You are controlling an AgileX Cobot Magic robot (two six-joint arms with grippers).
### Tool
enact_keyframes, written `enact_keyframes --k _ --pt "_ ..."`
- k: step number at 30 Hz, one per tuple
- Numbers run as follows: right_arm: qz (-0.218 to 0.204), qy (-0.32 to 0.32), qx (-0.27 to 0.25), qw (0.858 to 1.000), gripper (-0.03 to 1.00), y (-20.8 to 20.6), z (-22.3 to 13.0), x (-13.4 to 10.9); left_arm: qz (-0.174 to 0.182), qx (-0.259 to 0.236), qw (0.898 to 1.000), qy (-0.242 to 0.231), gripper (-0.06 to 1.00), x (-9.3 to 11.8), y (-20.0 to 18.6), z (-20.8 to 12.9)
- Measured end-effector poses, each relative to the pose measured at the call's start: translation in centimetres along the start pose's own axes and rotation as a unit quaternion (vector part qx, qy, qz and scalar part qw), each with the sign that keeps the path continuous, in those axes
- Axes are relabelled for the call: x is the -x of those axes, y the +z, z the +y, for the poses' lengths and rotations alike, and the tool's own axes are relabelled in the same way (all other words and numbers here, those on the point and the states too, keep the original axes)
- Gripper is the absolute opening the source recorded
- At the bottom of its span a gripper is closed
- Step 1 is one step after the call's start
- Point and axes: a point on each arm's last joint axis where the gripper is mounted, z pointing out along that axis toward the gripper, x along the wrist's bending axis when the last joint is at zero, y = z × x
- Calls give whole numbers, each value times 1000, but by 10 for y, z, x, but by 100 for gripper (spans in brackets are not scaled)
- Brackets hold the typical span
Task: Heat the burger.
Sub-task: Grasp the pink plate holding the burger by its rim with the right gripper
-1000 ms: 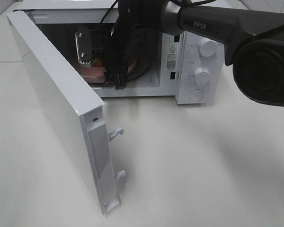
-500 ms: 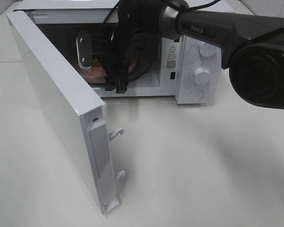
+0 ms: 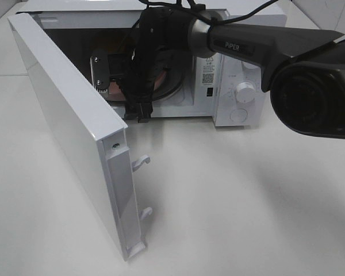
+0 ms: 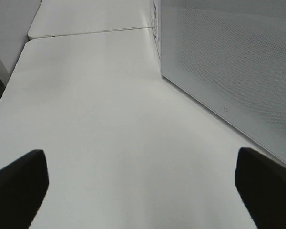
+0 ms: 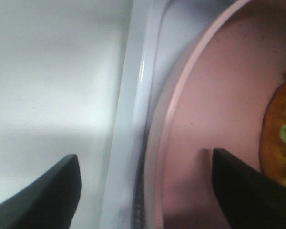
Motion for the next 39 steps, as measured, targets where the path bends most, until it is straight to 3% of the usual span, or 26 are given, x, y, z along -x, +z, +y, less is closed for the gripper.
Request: enact_keyframes --k 29,34,36,38,39 --pt "17 10 5 1000 76 9 -1 -5 0 0 1000 0 99 0 0 0" --pt "30 11 2 999 65 6 0 -6 0 0 1000 0 99 0 0 0" --pt "29 11 3 1000 50 2 1 -5 0 0 1000 0 99 0 0 0" --pt "32 14 2 999 45 1 1 -5 0 0 1000 0 99 0 0 0" --pt "31 19 2 999 33 0 1 -5 0 0 1000 0 99 0 0 0"
